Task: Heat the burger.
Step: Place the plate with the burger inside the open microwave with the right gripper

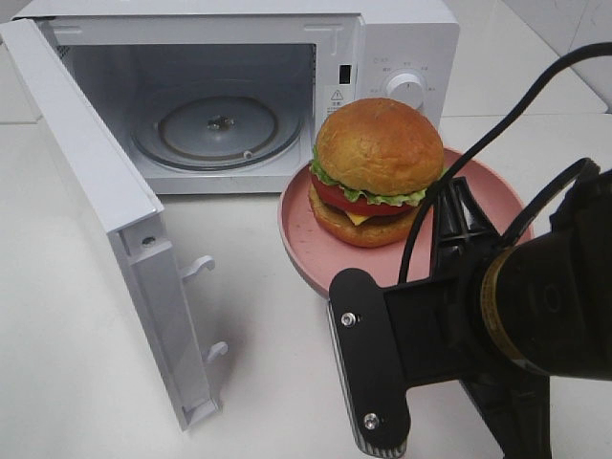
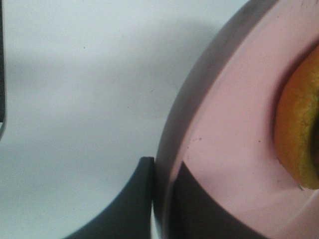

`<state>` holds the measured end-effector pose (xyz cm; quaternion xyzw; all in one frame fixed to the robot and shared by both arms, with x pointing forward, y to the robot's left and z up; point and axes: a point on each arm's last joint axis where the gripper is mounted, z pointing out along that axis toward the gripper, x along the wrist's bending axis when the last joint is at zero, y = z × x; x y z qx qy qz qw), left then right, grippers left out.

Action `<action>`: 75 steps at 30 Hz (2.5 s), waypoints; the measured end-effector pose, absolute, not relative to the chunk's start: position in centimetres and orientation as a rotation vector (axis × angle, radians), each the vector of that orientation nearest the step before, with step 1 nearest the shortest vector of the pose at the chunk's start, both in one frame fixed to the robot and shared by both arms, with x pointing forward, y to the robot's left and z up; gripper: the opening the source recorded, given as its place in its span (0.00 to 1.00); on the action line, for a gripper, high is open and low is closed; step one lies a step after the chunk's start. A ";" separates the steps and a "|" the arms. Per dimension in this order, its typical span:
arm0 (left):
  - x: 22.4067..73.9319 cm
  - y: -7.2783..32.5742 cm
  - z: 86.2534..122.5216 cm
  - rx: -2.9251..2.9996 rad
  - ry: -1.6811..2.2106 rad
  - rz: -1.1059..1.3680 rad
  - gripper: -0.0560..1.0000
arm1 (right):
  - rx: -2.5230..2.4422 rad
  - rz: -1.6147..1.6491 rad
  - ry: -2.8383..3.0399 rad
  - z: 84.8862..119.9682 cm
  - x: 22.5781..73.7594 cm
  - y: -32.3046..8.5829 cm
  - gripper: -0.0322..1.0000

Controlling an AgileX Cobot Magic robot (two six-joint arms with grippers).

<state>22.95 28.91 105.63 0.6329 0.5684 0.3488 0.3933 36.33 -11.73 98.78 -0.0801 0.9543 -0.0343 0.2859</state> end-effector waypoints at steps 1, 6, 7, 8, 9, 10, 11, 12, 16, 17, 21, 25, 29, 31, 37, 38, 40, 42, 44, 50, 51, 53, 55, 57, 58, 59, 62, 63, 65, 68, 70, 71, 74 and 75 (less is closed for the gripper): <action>23.0 28.9 105.6 1.606 1.442 0.885 0.96 | -0.214 -0.092 2.551 98.8 36.3 -11.7 0.09; 23.0 28.9 105.6 1.606 1.442 0.885 0.96 | -0.376 -0.113 2.534 98.8 36.4 -11.6 0.09; 23.0 28.9 105.6 1.606 1.442 0.885 0.96 | -0.376 -0.113 2.534 98.8 36.4 -11.6 0.09; 23.0 28.9 105.6 1.606 1.442 0.885 0.96 | -0.416 -0.101 2.527 98.8 36.4 -11.4 0.09; 23.0 28.9 105.6 1.606 1.442 0.885 0.96 | -0.416 -0.101 2.527 98.8 36.4 -11.4 0.09; 23.0 28.9 105.6 1.606 1.442 0.885 0.96 | -0.433 -0.075 2.522 98.8 36.4 -11.2 0.09; 23.0 28.9 105.6 1.606 1.442 0.885 0.96 | -0.441 -0.068 2.521 98.8 36.4 -11.1 0.09; 23.0 28.9 105.6 1.606 1.442 0.885 0.96 | -0.441 -0.068 2.521 98.8 36.4 -11.1 0.09; 23.0 28.9 105.6 1.606 1.442 0.885 0.96 | -0.489 -0.044 2.508 98.8 36.7 -11.0 0.09; 23.0 28.9 105.6 1.606 1.442 0.885 0.96 | -0.489 -0.044 2.508 98.8 36.7 -11.0 0.09; 23.0 28.9 105.6 1.606 1.442 0.885 0.96 | -0.507 -0.075 2.512 98.7 37.8 -11.7 0.09; 23.0 28.9 105.6 1.606 1.442 0.885 0.96 | -0.550 -0.080 2.523 98.6 38.4 -12.1 0.09; 23.0 28.9 105.6 1.606 1.442 0.885 0.96 | -0.626 -0.049 2.533 98.5 39.3 -12.5 0.09; 23.0 28.9 105.6 1.606 1.442 0.885 0.96 | -0.638 -0.045 2.535 98.4 39.4 -12.6 0.09; 23.0 28.9 105.6 1.606 1.442 0.885 0.96 | -0.699 -0.035 2.540 98.3 40.4 -13.3 0.09; 23.0 28.9 105.6 1.606 1.442 0.885 0.96 | -0.720 -0.032 2.535 98.3 40.7 -13.6 0.09; 23.0 28.9 105.6 1.606 1.442 0.885 0.96 | -0.740 -0.027 2.530 98.3 41.1 -13.9 0.09; 23.0 28.9 105.6 1.606 1.442 0.885 0.96 | -0.746 -0.017 2.525 98.3 41.3 -13.9 0.09; 23.0 28.9 105.6 1.606 1.442 0.885 0.96 | -0.771 0.012 2.515 98.3 42.0 -14.4 0.09; 23.0 28.9 105.6 1.606 1.442 0.885 0.96 | -0.798 0.040 2.505 98.3 42.7 -15.0 0.09; 23.0 28.9 105.6 1.606 1.442 0.885 0.96 | -0.811 0.038 2.504 98.3 42.8 -15.1 0.09; 23.0 28.9 105.6 1.606 1.442 0.885 0.96 | -0.822 0.049 2.510 98.3 43.0 -15.4 0.09; 23.0 28.9 105.6 1.606 1.442 0.885 0.96 | -0.835 0.057 2.512 98.3 43.1 -15.5 0.09; 23.0 28.9 105.6 1.606 1.442 0.885 0.96 | -0.882 0.085 2.519 98.2 43.3 -15.9 0.09; 23.0 28.9 105.6 1.606 1.442 0.885 0.96 | -0.882 0.085 2.519 98.2 43.3 -15.9 0.09; 23.0 28.9 105.6 1.606 1.442 0.885 0.96 | -0.906 0.102 2.518 98.2 43.4 -16.0 0.09; 23.0 28.9 105.6 1.606 1.442 0.885 0.96 | -0.937 0.133 2.502 98.2 43.6 -16.2 0.09; 23.0 28.9 105.6 1.606 1.442 0.885 0.96 | -0.937 0.133 2.502 98.2 43.6 -16.2 0.09; 23.0 28.9 105.6 1.606 1.442 0.885 0.96 | -0.973 0.163 2.476 98.3 43.8 -16.3 0.09; 23.0 28.9 105.6 1.606 1.442 0.885 0.96 | -0.986 0.190 2.461 98.4 43.9 -16.2 0.09; 23.0 28.9 105.6 1.606 1.442 0.885 0.96 | -1.002 0.212 2.450 98.4 44.0 -16.3 0.09; 23.0 28.9 105.6 1.606 1.442 0.885 0.96 | -1.002 0.212 2.450 98.4 44.0 -16.3 0.09; 23.0 28.9 105.6 1.606 1.442 0.885 0.96 | -1.012 0.209 2.449 98.2 44.2 -16.3 0.09; 23.0 28.9 105.6 1.606 1.442 0.885 0.96 | -1.010 0.210 2.454 98.2 44.4 -16.1 0.09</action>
